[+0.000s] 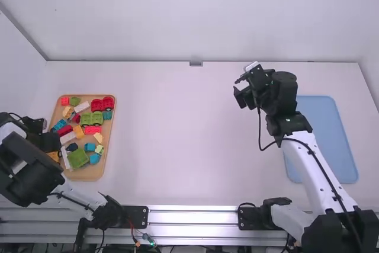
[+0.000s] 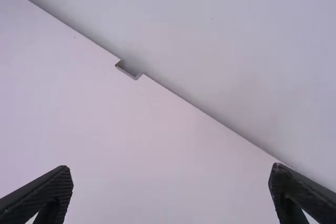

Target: Assemble lego blocks to make yellow taxi

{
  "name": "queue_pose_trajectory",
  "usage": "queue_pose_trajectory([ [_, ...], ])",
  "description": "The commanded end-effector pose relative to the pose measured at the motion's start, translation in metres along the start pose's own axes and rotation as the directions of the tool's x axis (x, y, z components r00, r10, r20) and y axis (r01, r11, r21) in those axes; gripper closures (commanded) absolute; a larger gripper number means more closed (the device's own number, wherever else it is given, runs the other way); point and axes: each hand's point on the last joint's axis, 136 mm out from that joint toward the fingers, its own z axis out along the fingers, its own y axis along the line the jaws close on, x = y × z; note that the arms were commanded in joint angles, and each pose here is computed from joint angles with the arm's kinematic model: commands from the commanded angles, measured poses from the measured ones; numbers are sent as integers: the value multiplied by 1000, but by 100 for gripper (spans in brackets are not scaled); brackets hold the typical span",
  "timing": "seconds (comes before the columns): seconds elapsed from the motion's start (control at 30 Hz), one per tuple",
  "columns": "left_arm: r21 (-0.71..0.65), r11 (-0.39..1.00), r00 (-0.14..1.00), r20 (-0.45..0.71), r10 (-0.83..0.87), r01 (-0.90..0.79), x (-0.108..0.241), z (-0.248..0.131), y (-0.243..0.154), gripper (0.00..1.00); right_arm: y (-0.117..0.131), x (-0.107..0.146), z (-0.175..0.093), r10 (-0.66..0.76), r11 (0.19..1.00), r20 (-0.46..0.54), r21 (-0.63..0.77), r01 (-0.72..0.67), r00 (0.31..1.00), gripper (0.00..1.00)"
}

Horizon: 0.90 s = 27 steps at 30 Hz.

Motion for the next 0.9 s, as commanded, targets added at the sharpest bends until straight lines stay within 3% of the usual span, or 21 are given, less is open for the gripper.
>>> queue_pose_trajectory([
  [0.0,11,999,999,-10,49,-49,-4,7,2,8,-7,-15,-2,-15,1000,31,15,15,999,1],
  [0.43,13,1000,998,-55,29,-28,12,23,0,12,-14,-12,-3,-8,1000,25,30,7,1000,1],
  [0.53,24,1000,1000,-18,-6,7,4,24,-1,0,-14,-12,-3,-8,1000,25,30,7,1000,1],
  [0.87,-1,996,996,11,-89,89,-4,24,5,1,-13,-10,-3,-5,1000,18,26,5,1000,1],
])
